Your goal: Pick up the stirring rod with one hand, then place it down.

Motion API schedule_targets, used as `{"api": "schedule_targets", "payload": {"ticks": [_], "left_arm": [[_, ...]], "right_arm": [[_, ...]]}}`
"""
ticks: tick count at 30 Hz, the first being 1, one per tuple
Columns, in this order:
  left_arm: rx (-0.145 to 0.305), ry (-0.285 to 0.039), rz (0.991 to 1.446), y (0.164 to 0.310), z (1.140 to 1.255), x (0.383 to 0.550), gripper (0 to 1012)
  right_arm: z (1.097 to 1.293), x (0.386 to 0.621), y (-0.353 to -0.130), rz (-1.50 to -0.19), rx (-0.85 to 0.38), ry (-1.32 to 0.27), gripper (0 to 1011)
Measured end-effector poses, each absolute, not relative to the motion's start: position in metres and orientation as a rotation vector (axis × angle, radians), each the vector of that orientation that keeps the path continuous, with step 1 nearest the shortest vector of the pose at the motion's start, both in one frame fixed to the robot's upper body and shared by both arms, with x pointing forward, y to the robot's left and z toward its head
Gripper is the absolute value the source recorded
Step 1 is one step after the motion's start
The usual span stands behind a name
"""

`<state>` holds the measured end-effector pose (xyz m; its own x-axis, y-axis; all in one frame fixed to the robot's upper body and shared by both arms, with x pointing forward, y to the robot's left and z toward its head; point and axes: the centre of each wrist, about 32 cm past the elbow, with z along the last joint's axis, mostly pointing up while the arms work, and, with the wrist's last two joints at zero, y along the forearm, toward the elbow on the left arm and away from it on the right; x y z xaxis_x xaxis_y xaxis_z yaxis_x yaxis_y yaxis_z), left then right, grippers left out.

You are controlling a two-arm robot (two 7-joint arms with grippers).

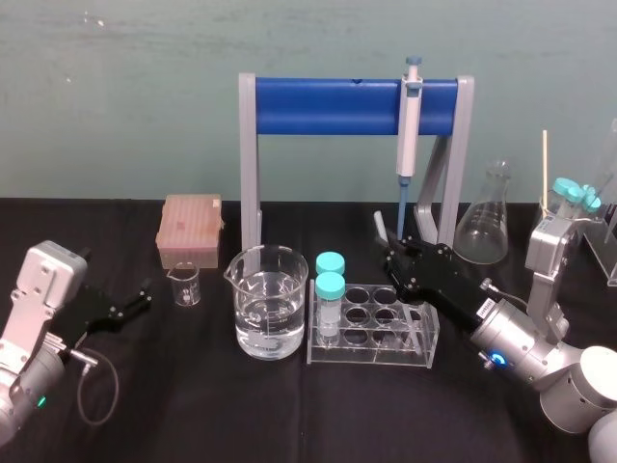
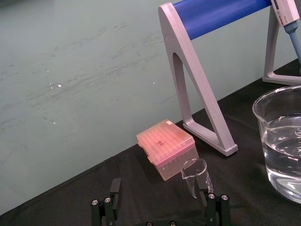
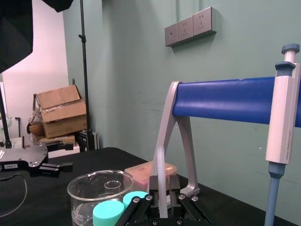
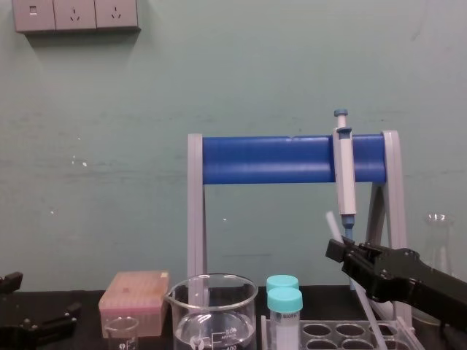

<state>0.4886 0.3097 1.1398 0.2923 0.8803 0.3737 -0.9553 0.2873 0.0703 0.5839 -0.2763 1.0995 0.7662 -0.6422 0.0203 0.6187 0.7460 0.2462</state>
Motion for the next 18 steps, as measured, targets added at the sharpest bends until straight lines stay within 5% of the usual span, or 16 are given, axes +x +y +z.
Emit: {"api": "schedule_targets", "payload": {"ticks": [18], "left_arm": [[0.304,-0.285,1.248,0.3096,1.1398,0.4886,1000]], "right_arm": [[1.0992,0.5838,-0.2765,-0.691,0.233,-0.106,682]]}}
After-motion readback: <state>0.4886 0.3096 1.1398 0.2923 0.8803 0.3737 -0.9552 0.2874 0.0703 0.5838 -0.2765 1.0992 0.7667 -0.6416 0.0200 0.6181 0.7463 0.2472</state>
